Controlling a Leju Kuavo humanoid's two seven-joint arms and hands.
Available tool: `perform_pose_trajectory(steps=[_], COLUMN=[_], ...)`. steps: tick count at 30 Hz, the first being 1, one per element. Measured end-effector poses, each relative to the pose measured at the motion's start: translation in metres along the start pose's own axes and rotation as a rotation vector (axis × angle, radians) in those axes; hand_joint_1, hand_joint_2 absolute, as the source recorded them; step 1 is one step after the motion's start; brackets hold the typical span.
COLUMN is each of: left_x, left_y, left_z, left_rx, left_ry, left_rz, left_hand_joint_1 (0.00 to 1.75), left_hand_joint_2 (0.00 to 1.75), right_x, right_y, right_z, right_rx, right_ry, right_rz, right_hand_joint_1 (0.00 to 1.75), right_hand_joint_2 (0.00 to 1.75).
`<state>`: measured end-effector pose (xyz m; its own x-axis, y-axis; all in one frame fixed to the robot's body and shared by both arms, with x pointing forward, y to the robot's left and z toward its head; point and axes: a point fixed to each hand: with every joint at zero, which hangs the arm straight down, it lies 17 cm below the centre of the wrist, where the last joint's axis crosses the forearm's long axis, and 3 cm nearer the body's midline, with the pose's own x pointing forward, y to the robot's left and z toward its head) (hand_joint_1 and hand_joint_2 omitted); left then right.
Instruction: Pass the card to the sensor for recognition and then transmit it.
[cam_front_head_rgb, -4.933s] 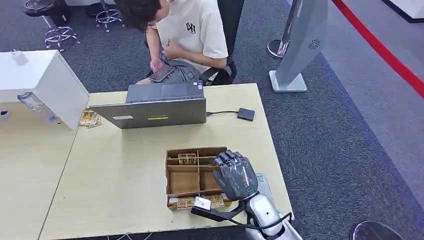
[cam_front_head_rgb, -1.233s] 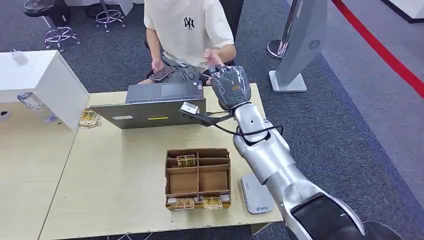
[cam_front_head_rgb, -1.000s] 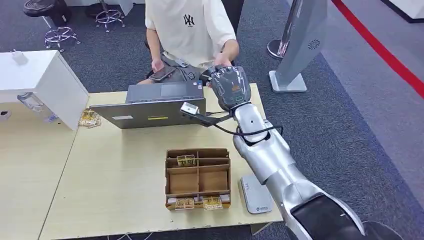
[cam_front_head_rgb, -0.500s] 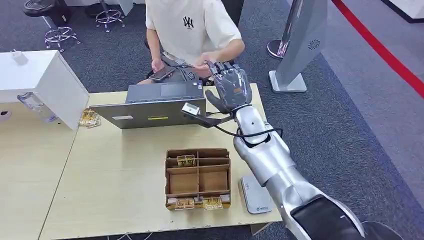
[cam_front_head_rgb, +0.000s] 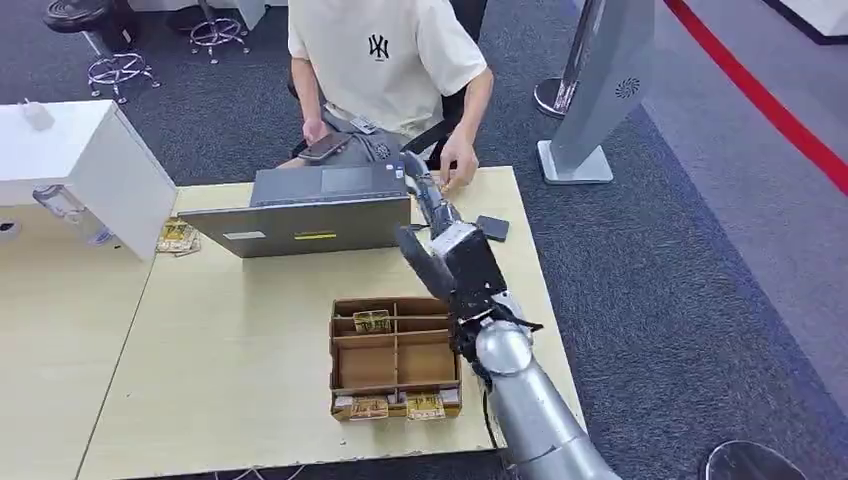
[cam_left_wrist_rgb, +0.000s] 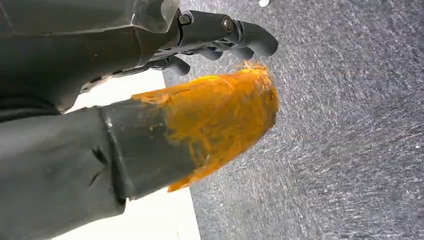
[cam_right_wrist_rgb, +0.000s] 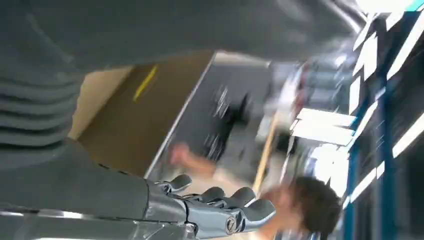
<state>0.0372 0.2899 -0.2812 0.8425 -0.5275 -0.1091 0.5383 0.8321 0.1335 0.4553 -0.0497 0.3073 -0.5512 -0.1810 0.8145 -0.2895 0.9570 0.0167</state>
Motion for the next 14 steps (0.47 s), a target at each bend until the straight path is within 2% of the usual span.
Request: perform_pose_trajectory(steps=[4,6,10,14], left_x=[0.0,0.0,0.002,0.004], left_y=[-0.001,0.0,0.001,0.002], left_z=[0.0,0.0,0.0,0.0], left_rx=[0.0,0.001,0.001,0.002], left_ry=[0.0,0.0,-0.005,-0.013], left_rz=[0.004,0.004,0.006,0.02], left_hand_joint_1=[0.0,0.0,0.0,0.0], left_hand_joint_2=[0.0,0.0,0.0,0.0], right_x=[0.038,0.051,0.052,0.034], right_y=[0.044,0.067,0.116,0.158], right_z=[0.033,0.055,0.111,0.17], right_rx=[0.216,0.349,0.586,0.755], right_ry=[-0.055,-0.07,-0.027,0.092], right_rz=[-0.337,-0.427,-0.502,-0.564], right_hand_joint_1=[0.0,0.0,0.0,0.0], right_hand_joint_2=[0.0,0.0,0.0,0.0])
